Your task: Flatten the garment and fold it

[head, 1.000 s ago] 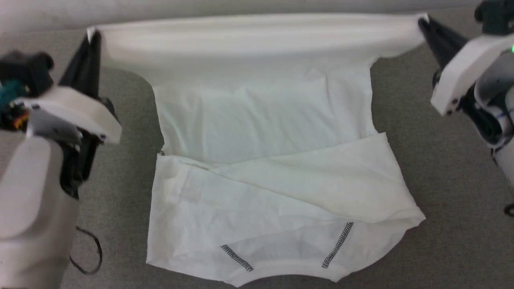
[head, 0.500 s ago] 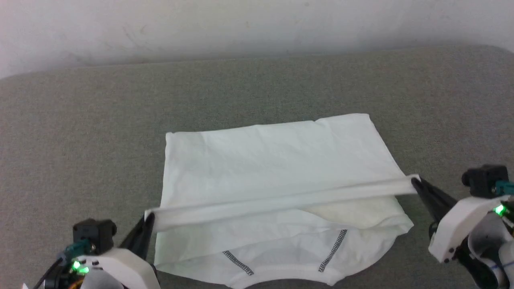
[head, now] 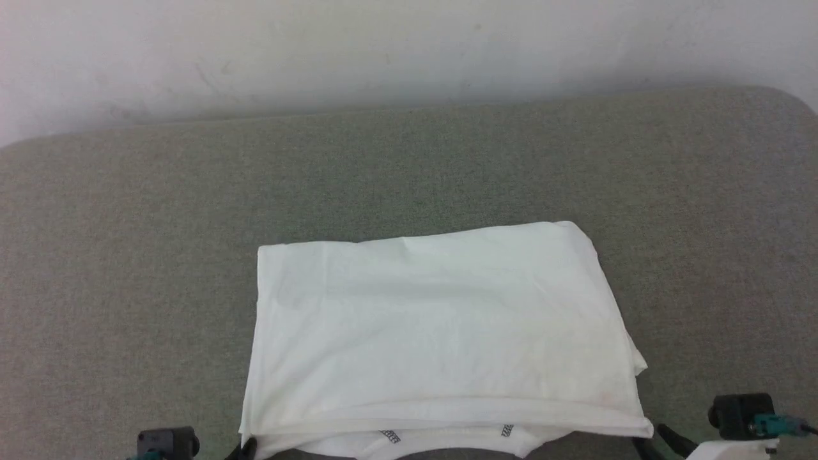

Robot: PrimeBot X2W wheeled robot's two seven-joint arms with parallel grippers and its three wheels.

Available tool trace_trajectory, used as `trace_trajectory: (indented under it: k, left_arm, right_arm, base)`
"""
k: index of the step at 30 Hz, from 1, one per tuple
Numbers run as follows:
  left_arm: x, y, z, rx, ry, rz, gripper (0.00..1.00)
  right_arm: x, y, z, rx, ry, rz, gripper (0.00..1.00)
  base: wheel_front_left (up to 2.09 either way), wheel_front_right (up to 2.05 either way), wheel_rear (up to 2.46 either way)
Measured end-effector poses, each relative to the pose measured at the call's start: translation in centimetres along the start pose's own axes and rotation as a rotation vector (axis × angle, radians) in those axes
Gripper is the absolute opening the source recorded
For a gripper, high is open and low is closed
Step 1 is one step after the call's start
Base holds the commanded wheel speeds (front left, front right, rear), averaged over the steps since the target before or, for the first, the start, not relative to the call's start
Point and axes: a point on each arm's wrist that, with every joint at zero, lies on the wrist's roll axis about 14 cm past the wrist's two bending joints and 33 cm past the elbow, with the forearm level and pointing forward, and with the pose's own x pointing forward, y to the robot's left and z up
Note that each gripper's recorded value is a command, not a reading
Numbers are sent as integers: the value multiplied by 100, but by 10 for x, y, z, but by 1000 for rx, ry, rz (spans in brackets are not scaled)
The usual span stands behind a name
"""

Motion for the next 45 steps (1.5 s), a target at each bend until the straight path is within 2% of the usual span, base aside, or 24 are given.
trace_trajectory:
  k: [1,2,6,9,13,18,23,27,35,40,41,42,43,45]
  left_arm:
    - [0,0,-4,-6,9,-3,96]
    - [-1,0,-6,-9,11,-6,100]
    - [-4,-2,-7,4,-23,-9,100]
    - [-7,-9,4,4,-104,-23,100]
    - [-17,-14,44,-4,-315,-27,100]
    - [-33,-11,95,0,-580,-11,100]
    - [-42,-5,123,31,-712,28,100]
    - [-49,-5,145,43,-799,48,100]
    - [-46,-5,140,53,-803,66,100]
    - [-45,-2,135,40,-796,77,100]
    - [-44,-2,134,39,-794,79,100]
    - [-45,-2,133,38,-793,79,100]
    - [-45,-1,133,37,-794,81,100]
    - [-45,-1,133,36,-796,82,100]
  right_arm:
    - [-3,0,-4,10,4,-7,100]
    - [-5,1,-8,20,5,-11,100]
    - [-16,7,-7,48,-32,-11,100]
    - [-25,12,19,56,-153,-1,100]
    - [-39,13,57,49,-290,1,100]
    - [-39,-3,90,33,-354,-29,100]
    - [-12,-17,87,16,-208,-27,100]
    - [15,-13,79,5,-70,13,100]
    - [66,20,66,-10,140,120,100]
    - [78,35,47,-7,275,171,99]
    - [78,36,45,-3,293,178,45]
    - [78,37,44,-3,310,183,20]
    - [77,38,43,-1,320,189,0]
    - [75,43,40,5,332,205,0]
  base:
    - [0,0,0]
    - [0,0,0]
    - [0,0,0]
    - [0,0,0]
    - [0,0,0]
    - [0,0,0]
    - [0,0,0]
    - [0,0,0]
    - [0,0,0]
    - [0,0,0]
    - [0,0,0]
    - [0,0,0]
    - [0,0,0]
    - [0,0,0]
